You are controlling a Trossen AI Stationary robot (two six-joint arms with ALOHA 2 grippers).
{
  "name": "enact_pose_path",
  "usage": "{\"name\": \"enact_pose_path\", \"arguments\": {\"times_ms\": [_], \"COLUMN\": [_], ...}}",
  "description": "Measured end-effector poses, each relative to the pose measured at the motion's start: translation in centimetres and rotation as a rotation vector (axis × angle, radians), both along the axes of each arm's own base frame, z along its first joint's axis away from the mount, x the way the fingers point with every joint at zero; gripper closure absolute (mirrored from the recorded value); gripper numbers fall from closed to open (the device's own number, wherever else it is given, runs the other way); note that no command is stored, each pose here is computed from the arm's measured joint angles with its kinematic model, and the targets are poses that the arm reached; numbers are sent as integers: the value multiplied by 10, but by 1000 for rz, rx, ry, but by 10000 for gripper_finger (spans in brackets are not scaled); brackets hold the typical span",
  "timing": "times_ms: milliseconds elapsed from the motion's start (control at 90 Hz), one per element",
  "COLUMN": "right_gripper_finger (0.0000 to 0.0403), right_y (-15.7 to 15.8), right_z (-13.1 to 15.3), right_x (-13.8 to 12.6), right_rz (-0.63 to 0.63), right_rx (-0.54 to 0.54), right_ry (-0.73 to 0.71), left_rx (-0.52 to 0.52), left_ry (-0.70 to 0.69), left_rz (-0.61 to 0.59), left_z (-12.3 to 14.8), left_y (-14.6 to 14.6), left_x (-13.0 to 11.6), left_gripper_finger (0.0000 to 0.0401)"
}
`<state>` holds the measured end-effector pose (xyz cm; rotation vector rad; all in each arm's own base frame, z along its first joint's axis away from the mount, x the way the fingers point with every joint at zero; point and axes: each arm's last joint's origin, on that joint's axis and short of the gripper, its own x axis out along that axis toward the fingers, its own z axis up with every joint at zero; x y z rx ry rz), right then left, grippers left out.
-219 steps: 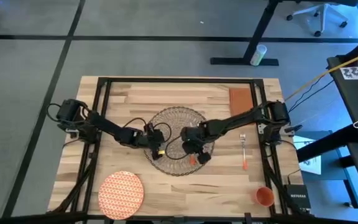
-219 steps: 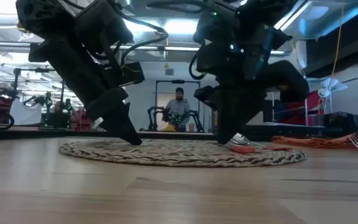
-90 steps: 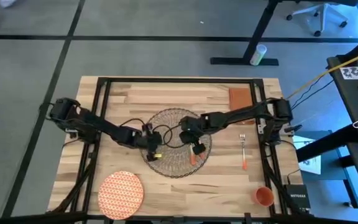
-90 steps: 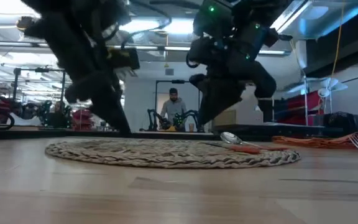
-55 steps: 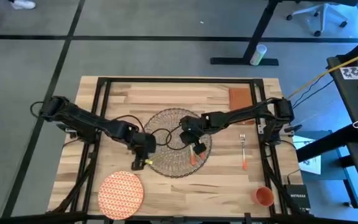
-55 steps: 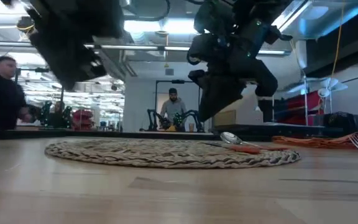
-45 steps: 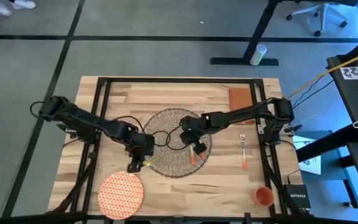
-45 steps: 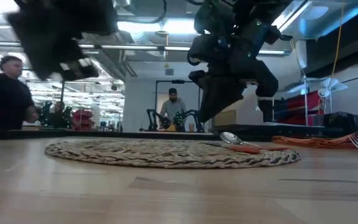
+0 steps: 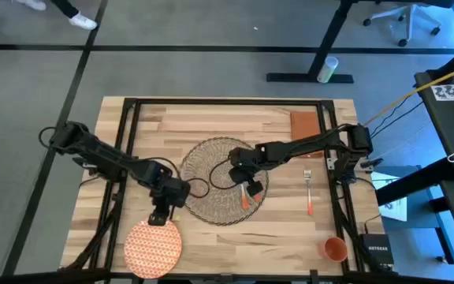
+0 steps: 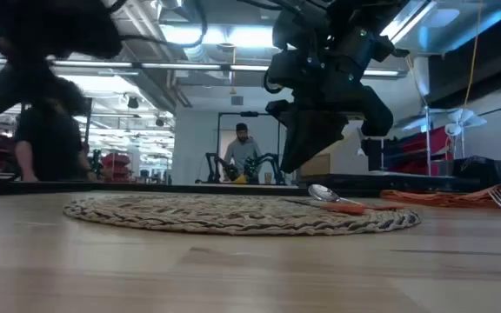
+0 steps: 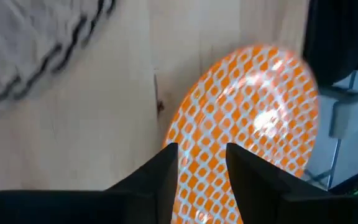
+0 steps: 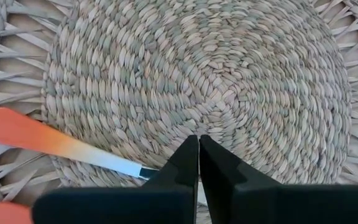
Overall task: Set table place
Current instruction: Put the orange plate on the brown woven placemat to the left of the knife
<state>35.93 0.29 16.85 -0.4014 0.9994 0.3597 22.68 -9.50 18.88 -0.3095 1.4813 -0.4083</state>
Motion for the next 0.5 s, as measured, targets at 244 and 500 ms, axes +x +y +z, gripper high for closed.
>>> {"name": "enact_pose_path", "arguments": {"times_ms": [244,500], "right_gripper_finger": [403,403], "right_y": [0,0], "right_z": [0,0], "right_x": [0,0], "right_rz": [0,0], "right_rx": [0,0], "right_ry": [0,-1], "left_rx": [10,-25], "left_ry": [43,10], "left_rz": [25,53], "left_z": [-25,-38], "left_y": [3,4], "left_x": [-13,-14], "left_gripper_finger": [257,245]}}
